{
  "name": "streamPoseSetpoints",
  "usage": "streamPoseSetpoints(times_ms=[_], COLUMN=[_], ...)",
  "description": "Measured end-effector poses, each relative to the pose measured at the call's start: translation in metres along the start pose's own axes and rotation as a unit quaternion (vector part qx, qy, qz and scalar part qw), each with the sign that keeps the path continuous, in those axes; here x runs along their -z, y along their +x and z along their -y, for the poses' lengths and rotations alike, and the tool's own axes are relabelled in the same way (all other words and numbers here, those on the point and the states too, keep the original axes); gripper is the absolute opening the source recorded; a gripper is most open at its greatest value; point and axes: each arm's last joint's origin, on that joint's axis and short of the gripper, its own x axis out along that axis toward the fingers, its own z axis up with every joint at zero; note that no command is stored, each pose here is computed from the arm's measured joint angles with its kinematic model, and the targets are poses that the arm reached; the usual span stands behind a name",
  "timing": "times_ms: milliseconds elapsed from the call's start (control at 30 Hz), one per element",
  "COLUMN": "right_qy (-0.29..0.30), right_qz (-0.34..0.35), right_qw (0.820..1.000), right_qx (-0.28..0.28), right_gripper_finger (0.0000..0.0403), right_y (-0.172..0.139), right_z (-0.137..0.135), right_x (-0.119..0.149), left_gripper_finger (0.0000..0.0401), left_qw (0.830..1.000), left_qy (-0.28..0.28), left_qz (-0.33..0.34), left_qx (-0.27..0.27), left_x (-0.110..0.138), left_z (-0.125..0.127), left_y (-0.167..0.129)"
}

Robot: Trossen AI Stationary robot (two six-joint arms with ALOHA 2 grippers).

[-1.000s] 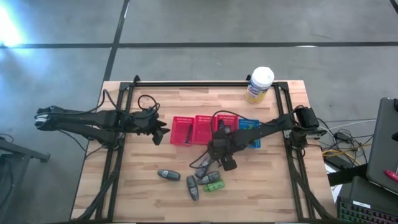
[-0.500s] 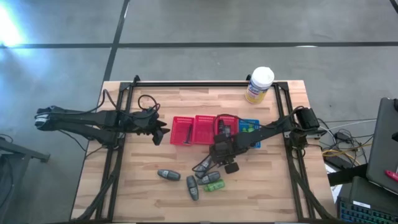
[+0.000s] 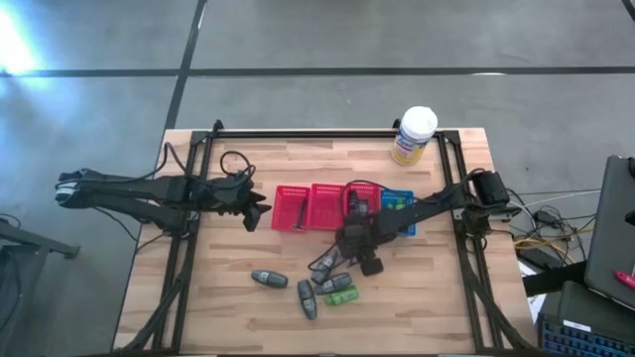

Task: Pick & Place Travel size toiletries
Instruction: Put the razor into the left red bin

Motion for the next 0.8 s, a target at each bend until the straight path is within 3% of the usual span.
streamPoseSetpoints(times_ms=[200,567,800], right_qy=[0.004,0.080,0.112], right_qz=[0.004,-0.008,-0.016], right_qw=[1.000,0.997,0.994], right_qx=[-0.006,-0.001,0.001], right_gripper_finger=[0.0130,0.0057,0.0036], right_y=[-0.004,0.003,0.001], right_z=[-0.002,-0.003,-0.004], right_x=[-0.005,0.004,0.003], left_gripper_finger=[0.0193,0.0193,0.0193], left_qw=[1.000,1.000,1.000], left_qy=[0.000,0.005,0.007], left_qz=[0.000,0.000,0.000], left_qx=[0.000,0.000,0.000], left_x=[0.000,0.000,0.000], left_z=[0.000,0.000,0.000], left_y=[0.000,0.000,0.000])
